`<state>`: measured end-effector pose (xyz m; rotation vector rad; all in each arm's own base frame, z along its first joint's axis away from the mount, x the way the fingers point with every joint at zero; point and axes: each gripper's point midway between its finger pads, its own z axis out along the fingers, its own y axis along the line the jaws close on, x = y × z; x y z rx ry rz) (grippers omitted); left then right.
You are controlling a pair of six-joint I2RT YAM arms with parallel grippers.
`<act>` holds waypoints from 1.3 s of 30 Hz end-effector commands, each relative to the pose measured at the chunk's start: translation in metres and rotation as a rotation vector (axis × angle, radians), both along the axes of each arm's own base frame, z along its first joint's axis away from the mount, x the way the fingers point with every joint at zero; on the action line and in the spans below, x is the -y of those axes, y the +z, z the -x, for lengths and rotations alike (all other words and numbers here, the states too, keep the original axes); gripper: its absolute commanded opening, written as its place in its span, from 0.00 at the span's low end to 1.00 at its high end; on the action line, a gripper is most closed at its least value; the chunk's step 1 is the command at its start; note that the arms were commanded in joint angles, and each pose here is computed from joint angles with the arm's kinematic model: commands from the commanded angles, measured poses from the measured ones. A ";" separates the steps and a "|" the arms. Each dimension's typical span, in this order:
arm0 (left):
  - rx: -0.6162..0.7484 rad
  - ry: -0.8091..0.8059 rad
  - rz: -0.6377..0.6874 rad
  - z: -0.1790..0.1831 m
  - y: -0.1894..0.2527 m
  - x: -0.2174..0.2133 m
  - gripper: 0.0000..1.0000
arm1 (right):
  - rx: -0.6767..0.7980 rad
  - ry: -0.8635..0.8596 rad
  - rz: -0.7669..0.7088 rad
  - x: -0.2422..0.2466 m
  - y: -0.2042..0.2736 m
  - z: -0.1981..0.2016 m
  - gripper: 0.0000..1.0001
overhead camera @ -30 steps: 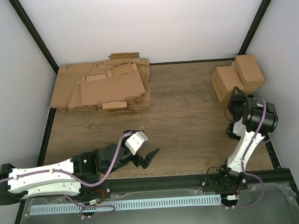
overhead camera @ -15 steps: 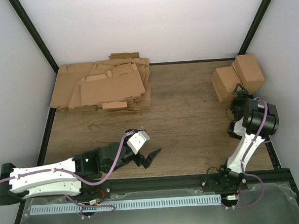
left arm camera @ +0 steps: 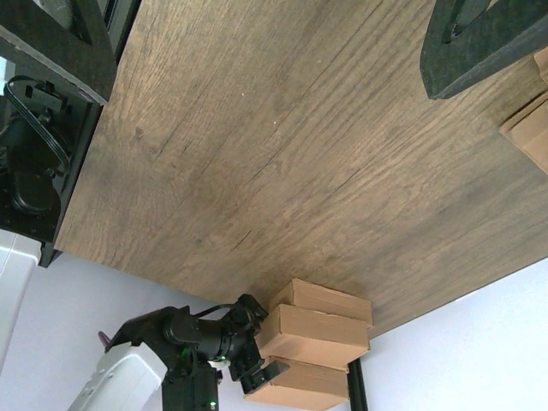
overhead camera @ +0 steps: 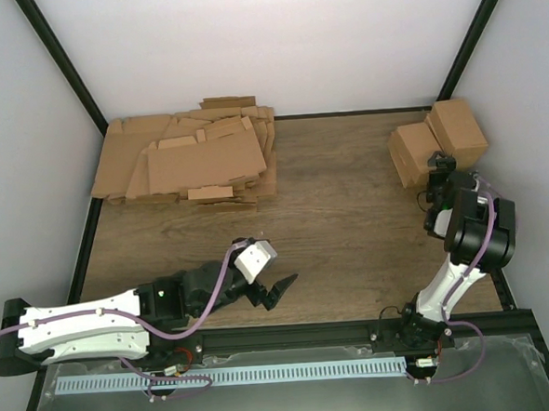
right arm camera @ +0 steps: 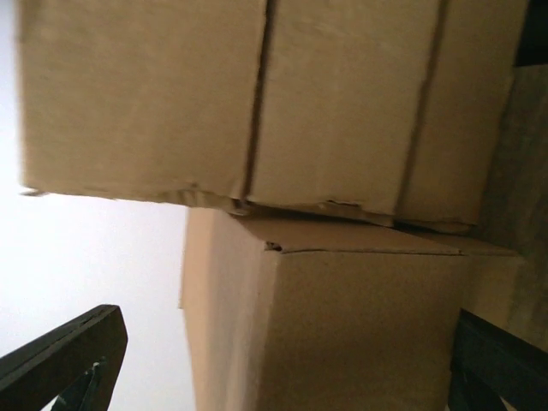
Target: Fold the paper box
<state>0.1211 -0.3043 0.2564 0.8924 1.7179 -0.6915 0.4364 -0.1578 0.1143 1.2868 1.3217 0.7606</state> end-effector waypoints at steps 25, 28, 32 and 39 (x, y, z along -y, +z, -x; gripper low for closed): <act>-0.013 -0.014 0.014 0.001 0.010 0.003 1.00 | -0.285 0.001 0.197 -0.017 0.012 0.010 0.95; -0.015 -0.019 0.016 0.002 0.009 0.005 1.00 | -0.295 0.003 0.183 -0.017 0.013 0.007 0.83; -0.019 -0.021 0.012 0.003 0.007 0.005 1.00 | -0.322 0.026 0.145 -0.018 0.004 -0.003 0.74; -0.020 -0.015 0.013 0.003 0.004 0.001 1.00 | -0.284 0.037 0.128 -0.018 0.006 -0.015 0.62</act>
